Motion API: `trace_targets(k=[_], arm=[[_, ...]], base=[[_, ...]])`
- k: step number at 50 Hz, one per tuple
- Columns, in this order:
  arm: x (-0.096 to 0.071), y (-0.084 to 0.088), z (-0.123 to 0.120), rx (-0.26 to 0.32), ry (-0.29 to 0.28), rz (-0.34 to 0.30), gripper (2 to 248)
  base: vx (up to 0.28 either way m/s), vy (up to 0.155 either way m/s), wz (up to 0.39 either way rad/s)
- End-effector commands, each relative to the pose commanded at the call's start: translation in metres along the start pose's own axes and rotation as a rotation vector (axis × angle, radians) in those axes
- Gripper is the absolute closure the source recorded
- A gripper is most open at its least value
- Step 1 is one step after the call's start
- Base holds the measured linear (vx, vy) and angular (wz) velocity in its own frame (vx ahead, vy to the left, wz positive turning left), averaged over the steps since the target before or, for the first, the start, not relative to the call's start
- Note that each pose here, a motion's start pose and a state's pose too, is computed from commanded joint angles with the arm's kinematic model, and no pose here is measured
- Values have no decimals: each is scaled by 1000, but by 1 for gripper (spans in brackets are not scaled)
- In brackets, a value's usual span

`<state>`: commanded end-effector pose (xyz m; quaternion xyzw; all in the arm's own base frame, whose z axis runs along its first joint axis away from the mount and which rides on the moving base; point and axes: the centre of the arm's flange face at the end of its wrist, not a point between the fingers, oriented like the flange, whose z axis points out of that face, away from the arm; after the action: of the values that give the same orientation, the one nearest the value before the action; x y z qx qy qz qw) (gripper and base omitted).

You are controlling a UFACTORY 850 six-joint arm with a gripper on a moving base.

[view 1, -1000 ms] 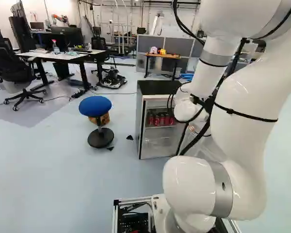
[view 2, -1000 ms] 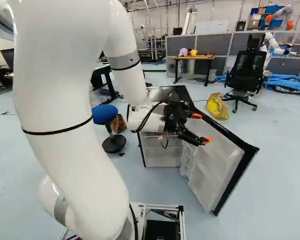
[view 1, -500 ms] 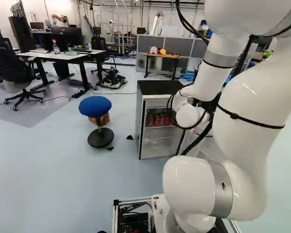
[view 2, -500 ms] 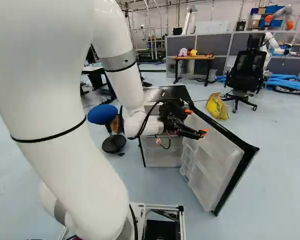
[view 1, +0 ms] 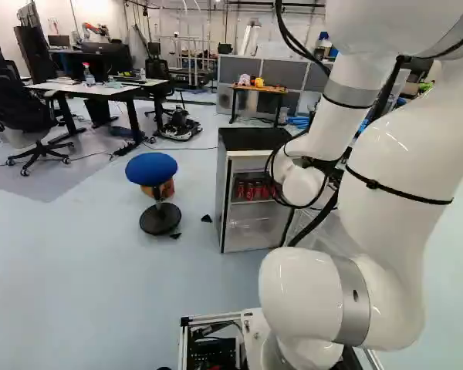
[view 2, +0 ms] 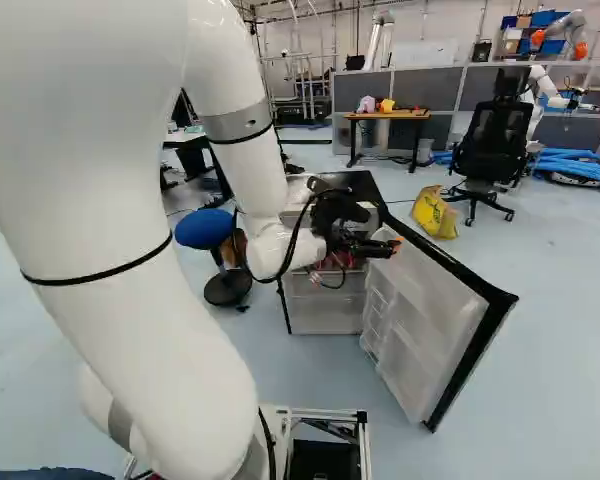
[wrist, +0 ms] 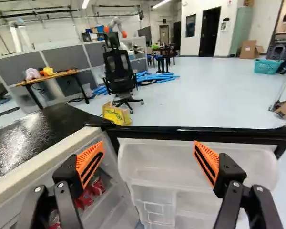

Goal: Grab a drink from the fridge

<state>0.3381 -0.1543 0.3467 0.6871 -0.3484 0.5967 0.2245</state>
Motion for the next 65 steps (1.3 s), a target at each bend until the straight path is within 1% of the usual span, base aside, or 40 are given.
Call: trace_targets(k=[44, 55, 65], arm=[[-45, -36, 4, 419, -105, -198, 3], [-59, -46, 7, 525, -148, -244, 3], [-74, -54, 10, 618, -199, -289, 3]], base=[[0, 0, 0], [0, 0, 0], [0, 0, 0]])
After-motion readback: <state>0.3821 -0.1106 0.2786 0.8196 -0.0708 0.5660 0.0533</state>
